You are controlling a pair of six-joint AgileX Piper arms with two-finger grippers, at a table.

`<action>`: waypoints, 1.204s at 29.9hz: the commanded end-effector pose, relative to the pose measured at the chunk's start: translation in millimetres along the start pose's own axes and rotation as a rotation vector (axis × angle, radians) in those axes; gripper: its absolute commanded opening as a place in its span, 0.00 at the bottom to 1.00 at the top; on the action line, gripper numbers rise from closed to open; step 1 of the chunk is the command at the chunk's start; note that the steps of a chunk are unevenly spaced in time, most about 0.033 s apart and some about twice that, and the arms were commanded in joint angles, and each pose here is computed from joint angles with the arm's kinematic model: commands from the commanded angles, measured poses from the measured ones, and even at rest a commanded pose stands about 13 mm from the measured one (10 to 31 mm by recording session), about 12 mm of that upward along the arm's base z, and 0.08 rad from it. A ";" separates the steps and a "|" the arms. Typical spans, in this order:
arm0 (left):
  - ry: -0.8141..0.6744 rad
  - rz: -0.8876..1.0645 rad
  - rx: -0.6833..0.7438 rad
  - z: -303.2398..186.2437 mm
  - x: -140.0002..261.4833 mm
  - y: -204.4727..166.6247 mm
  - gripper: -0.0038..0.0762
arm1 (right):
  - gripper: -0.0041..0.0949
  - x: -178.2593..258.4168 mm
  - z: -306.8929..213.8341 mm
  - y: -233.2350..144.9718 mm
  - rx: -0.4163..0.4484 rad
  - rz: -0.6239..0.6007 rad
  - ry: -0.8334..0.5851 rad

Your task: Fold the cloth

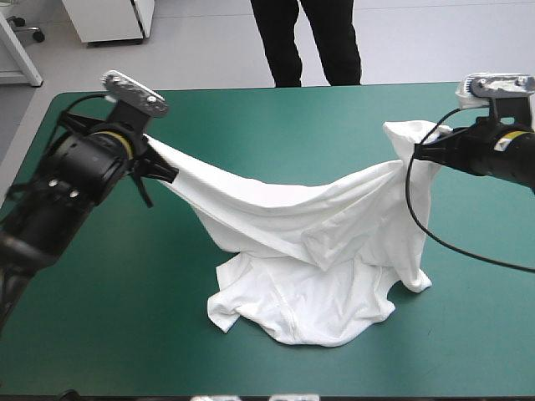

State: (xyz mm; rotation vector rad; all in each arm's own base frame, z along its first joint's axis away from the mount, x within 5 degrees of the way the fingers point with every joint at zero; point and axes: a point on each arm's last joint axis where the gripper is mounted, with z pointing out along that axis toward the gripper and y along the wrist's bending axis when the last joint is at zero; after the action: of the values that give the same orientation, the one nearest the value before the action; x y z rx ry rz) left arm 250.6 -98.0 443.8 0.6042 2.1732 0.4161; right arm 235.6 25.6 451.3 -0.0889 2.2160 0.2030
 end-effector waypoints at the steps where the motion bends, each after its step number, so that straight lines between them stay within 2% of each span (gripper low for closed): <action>1: -0.048 -0.047 0.010 32.1 -15.5 -1.6 0.04 | 0.02 -11.6 29.7 -7.3 0.029 -0.001 -0.083; 7: 0.049 -0.132 0.127 109.8 -21.2 -13.5 0.04 | 0.02 -12.2 100.9 -18.6 0.047 0.013 -0.022; 12: 0.103 -0.259 0.226 155.6 -13.4 -11.7 0.04 | 0.02 -4.6 151.1 -26.4 0.056 0.026 0.026; 17: 0.133 -0.346 0.323 187.4 -2.7 -10.5 0.04 | 0.02 8.3 194.9 -33.0 0.063 0.069 0.105; 21: 0.141 -0.395 0.346 199.8 2.6 -6.9 0.04 | 0.03 16.1 215.4 -37.7 0.069 0.100 0.165; 24: 0.136 -0.462 0.376 204.8 4.6 -3.7 0.04 | 0.14 18.8 223.1 -38.7 0.069 0.093 0.203; 26: 0.146 -0.463 0.399 204.9 7.0 -1.9 0.05 | 0.29 18.7 222.9 -39.3 0.069 0.088 0.204; 28: 0.179 -0.434 0.416 203.0 9.9 0.0 0.14 | 0.45 15.0 220.0 -40.4 0.070 0.090 0.202; 31: 0.191 -0.410 0.465 195.5 7.0 3.6 0.46 | 0.61 5.6 209.7 -38.8 0.065 0.103 0.231; 34: 0.165 -0.423 0.541 177.7 -5.2 11.2 0.77 | 0.63 -6.1 189.6 -34.6 0.056 0.094 0.263; 36: 0.168 -0.404 0.545 162.5 -12.7 18.6 0.84 | 0.63 -14.2 173.0 -32.4 0.055 0.088 0.242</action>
State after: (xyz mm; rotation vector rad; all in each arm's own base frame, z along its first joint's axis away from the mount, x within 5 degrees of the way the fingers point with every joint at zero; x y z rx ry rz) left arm 407.2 -74.7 305.0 0.3856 2.6286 -0.3238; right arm 402.0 28.9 302.6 0.0219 2.5880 0.1917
